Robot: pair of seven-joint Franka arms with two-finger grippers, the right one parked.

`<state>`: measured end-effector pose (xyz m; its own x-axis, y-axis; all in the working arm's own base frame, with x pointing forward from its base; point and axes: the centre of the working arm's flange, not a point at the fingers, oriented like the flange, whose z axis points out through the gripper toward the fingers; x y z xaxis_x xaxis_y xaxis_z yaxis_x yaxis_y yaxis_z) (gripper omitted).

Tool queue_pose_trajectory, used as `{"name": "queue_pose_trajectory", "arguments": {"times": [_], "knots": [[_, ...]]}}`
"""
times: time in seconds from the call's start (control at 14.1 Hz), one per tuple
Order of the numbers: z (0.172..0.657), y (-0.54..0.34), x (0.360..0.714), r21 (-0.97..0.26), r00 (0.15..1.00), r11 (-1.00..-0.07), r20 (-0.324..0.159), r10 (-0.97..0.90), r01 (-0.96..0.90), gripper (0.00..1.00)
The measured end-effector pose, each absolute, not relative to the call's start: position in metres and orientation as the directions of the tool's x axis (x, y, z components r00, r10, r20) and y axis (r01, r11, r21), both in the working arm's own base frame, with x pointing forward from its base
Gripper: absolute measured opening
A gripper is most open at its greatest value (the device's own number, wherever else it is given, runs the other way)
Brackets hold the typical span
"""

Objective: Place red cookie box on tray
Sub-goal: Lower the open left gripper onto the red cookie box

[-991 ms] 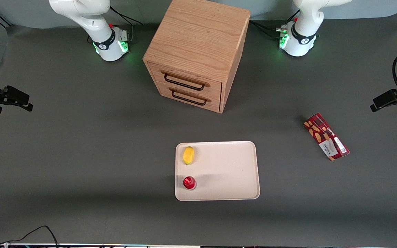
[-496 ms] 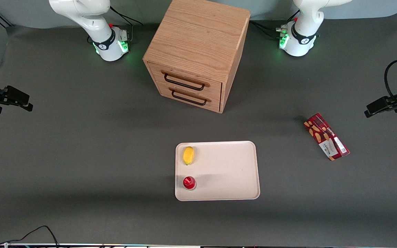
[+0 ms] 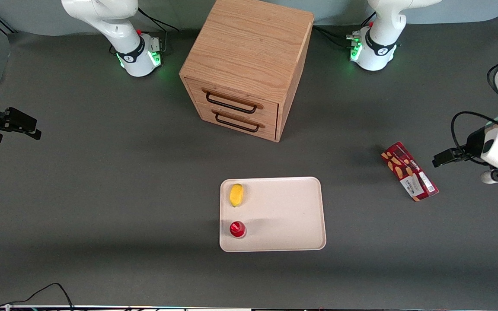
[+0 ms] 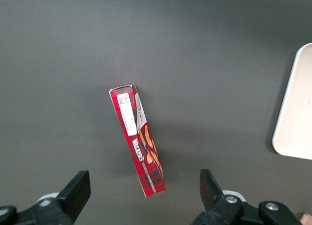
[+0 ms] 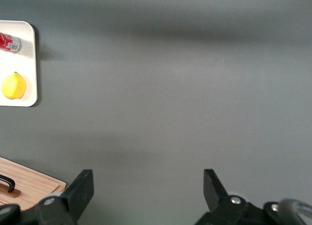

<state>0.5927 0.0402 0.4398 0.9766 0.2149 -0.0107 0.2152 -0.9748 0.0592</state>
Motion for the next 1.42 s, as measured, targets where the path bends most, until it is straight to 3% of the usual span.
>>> {"name": "queue_pose_trajectory", "arguments": {"times": [0.5,0.85,1.42], "knots": [[0.340,0.046,0.596,0.061,0.961,-0.959,-0.039,0.275,0.277,1.00],[0.305,0.053,0.583,0.050,0.947,-0.946,-0.056,0.316,0.319,1.00],[0.254,0.068,0.575,0.043,0.936,-0.935,-0.043,0.350,0.351,0.98]]}}
